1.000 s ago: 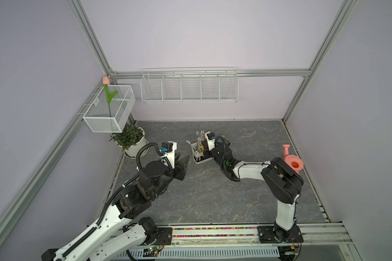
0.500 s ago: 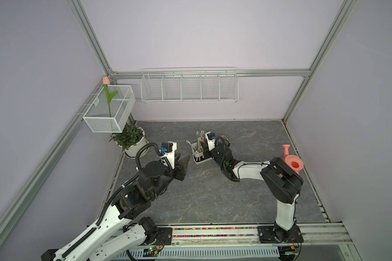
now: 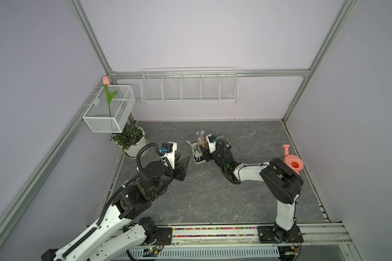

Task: Place the toothbrush into the toothbrush holder
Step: Place the toothbrush in the toothbrush holder, then reset both arms

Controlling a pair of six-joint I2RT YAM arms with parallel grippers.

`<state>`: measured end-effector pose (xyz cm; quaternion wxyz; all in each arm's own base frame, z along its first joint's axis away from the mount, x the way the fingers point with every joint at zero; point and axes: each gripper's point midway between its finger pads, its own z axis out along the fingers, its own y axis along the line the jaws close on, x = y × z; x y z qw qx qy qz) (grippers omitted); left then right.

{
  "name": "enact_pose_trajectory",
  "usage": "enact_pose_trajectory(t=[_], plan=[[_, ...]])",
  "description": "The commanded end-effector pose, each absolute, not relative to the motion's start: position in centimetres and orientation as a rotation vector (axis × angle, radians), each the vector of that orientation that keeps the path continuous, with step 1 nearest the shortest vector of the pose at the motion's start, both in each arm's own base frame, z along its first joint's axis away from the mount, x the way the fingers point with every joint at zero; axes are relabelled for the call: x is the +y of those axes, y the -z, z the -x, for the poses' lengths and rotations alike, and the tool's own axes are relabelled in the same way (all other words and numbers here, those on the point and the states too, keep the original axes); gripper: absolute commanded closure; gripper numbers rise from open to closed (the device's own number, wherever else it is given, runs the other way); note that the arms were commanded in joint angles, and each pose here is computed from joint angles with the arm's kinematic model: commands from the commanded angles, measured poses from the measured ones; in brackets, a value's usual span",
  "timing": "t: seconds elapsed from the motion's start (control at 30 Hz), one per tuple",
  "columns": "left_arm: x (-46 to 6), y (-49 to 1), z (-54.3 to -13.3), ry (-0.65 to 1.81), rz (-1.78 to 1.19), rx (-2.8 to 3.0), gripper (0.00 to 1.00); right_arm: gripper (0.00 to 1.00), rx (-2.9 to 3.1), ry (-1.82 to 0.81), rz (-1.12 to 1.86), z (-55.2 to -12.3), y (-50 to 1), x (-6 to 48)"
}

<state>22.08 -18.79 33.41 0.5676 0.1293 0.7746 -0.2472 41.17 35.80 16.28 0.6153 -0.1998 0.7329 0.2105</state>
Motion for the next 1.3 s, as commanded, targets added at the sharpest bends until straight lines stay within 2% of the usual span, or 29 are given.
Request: enact_pose_trajectory(t=[0.0,0.23,0.4,0.57,0.73,0.83,1.0,1.17,1.27], plan=[[-18.7,-33.3,-22.2,0.596,-0.272,1.826,0.5,0.35,1.603,-0.49,0.439,-40.4,-20.0,35.2],[-18.4,-33.4,-22.2,0.593,-0.26,1.823,0.49,0.33,1.571,-0.465,0.408,-39.3,-22.1,33.5],[-16.9,-33.3,-23.0,0.49,-0.208,1.82,0.48,0.3,1.591,-0.401,0.372,-37.8,-23.6,30.9],[-14.8,-33.8,-23.8,0.386,-0.114,1.774,0.45,0.28,1.649,-0.312,0.305,-35.6,-28.2,26.3],[-10.9,-32.9,-25.7,0.118,0.073,1.751,0.41,0.16,1.717,-0.126,0.144,-33.3,-29.7,17.8],[-9.9,-29.6,-27.5,0.065,0.16,1.839,0.39,0.07,1.809,-0.058,0.025,-32.3,-27.4,12.4],[-7.9,-25.0,-29.3,0.075,0.225,1.919,0.37,0.02,1.795,0.078,-0.065,-30.8,-25.6,5.6],[-3.5,-18.3,-32.3,-0.016,0.291,1.981,0.35,0.1,1.728,0.172,-0.037,-31.5,-22.6,2.5],[-0.5,-16.7,-33.3,-0.099,0.395,2.003,0.34,0.11,1.676,0.208,-0.083,-32.6,-22.1,0.6]])
